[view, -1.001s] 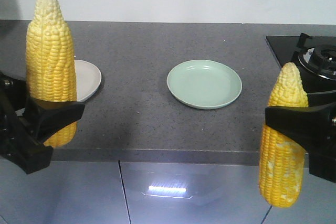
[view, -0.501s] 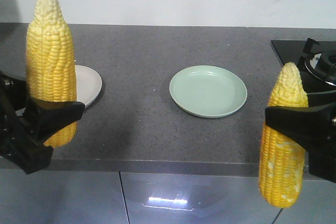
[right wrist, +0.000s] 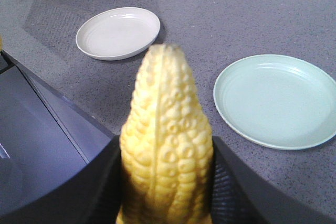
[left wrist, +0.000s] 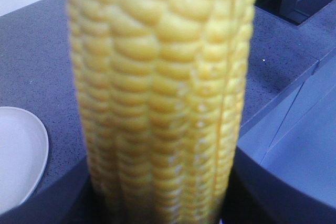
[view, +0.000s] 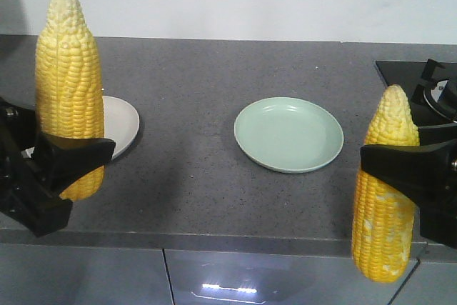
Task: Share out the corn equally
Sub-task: 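Drive closer to the counter, centering between the beige and green plates, then approach the counter edge, holding cobs above the beige and green plates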
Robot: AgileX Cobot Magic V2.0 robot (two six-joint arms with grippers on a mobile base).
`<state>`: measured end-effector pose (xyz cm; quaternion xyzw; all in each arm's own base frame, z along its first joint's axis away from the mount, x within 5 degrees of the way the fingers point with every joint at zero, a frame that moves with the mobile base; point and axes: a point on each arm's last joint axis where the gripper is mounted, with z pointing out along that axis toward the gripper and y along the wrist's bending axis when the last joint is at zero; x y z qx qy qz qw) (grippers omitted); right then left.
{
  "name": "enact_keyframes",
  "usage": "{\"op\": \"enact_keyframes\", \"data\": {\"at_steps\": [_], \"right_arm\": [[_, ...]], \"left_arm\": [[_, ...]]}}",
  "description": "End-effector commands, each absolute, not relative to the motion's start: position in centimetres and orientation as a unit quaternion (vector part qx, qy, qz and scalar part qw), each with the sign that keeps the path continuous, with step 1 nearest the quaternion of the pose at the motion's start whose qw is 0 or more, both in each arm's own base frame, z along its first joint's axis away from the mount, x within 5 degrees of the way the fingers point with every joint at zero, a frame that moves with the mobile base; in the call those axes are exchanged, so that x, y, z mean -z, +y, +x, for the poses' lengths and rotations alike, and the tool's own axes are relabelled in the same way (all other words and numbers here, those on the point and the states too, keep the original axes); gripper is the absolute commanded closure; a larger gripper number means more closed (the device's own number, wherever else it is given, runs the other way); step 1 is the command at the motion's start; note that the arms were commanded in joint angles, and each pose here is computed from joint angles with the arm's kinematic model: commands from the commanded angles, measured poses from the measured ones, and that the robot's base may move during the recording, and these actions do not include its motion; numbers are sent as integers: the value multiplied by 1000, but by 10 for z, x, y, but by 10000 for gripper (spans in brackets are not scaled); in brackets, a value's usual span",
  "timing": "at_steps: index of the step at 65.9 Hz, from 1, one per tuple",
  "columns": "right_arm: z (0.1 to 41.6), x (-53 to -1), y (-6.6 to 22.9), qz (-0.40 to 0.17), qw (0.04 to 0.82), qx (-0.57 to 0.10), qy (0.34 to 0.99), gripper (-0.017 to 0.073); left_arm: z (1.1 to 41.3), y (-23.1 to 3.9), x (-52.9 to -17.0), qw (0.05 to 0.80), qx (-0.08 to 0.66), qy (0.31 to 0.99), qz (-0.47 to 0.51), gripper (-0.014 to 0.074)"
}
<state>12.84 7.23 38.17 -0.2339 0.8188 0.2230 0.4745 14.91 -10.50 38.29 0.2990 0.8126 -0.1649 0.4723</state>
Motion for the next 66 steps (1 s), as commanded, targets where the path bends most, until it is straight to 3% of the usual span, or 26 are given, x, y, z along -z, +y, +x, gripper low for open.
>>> {"op": "enact_keyframes", "data": {"at_steps": [1, 66], "right_arm": [[129, -395, 72, -220, 511, -228, 799, 365], [129, -394, 72, -220, 510, -228, 799, 365]], "left_arm": [[147, -104, -400, 517, 181, 788, 283, 293], [147, -104, -400, 517, 181, 788, 283, 293]]}}
